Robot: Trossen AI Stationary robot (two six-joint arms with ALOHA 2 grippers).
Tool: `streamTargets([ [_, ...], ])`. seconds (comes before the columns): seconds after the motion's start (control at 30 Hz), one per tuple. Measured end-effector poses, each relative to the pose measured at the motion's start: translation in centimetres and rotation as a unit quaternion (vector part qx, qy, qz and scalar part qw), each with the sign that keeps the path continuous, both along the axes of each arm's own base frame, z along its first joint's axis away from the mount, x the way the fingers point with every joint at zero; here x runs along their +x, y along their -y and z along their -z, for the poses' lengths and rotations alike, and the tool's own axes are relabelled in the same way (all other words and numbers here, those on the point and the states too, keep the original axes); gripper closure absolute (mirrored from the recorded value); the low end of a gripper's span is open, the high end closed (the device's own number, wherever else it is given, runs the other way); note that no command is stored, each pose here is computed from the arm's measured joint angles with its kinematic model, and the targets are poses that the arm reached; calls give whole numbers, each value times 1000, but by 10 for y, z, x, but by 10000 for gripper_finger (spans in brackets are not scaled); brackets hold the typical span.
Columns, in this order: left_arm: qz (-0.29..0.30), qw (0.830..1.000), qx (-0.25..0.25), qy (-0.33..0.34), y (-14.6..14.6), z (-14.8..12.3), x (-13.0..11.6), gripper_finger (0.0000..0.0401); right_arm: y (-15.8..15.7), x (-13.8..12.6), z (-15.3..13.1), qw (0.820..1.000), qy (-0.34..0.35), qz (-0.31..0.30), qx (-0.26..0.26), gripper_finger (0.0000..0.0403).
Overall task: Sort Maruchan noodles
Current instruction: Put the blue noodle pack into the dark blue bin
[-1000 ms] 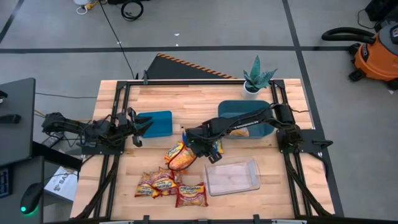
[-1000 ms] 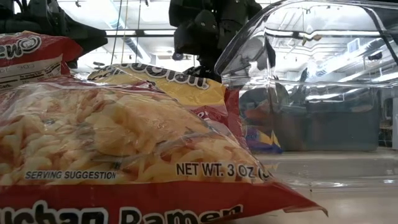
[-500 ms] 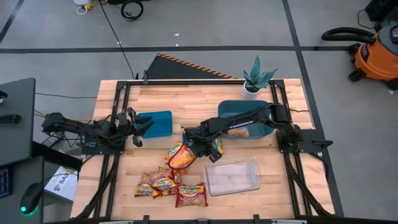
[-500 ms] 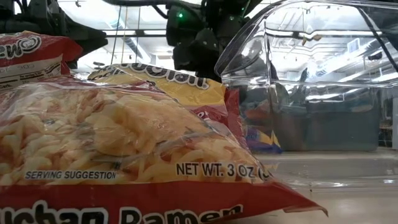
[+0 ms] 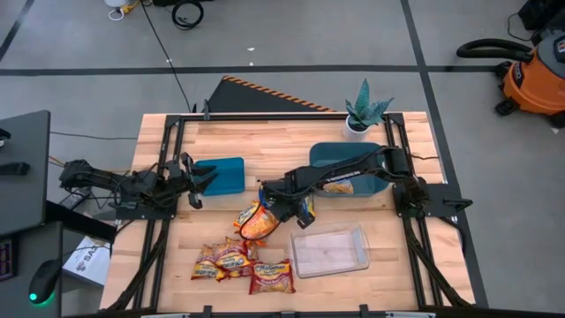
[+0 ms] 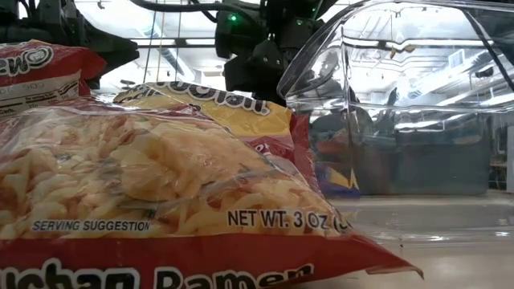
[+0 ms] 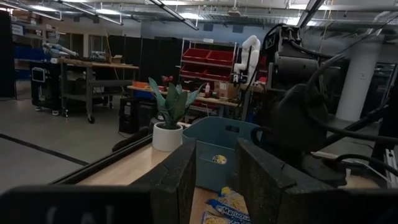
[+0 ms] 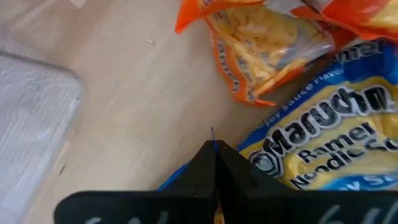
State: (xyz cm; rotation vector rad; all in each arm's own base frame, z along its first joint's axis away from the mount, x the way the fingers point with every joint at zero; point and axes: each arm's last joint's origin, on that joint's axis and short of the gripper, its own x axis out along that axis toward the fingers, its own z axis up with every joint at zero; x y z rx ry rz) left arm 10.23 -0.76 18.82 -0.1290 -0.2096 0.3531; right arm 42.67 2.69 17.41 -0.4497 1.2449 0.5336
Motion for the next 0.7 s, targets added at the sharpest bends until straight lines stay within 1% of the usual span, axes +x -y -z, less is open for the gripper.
streamTargets([
  [0.13, 0, 1000, 0, 0, 0, 0, 0, 284, 2, 3, -14, 999, 12, 14, -50, 394],
  [0.27, 0, 1000, 0, 0, 0, 0, 0, 284, 3, 4, -47, 995, 49, 26, -86, 396],
  [0.37, 0, 1000, 1, 0, 0, 0, 0, 284, 6, 1, -71, 989, 74, 45, -122, 395],
  [0.57, 0, 1000, 1, 0, 0, 0, 0, 284, 12, -19, -115, 970, 120, 95, -189, 398],
  [0.7, 0, 1000, 1, 0, 0, 0, 0, 284, 15, -38, -144, 958, 142, 138, -208, 397],
])
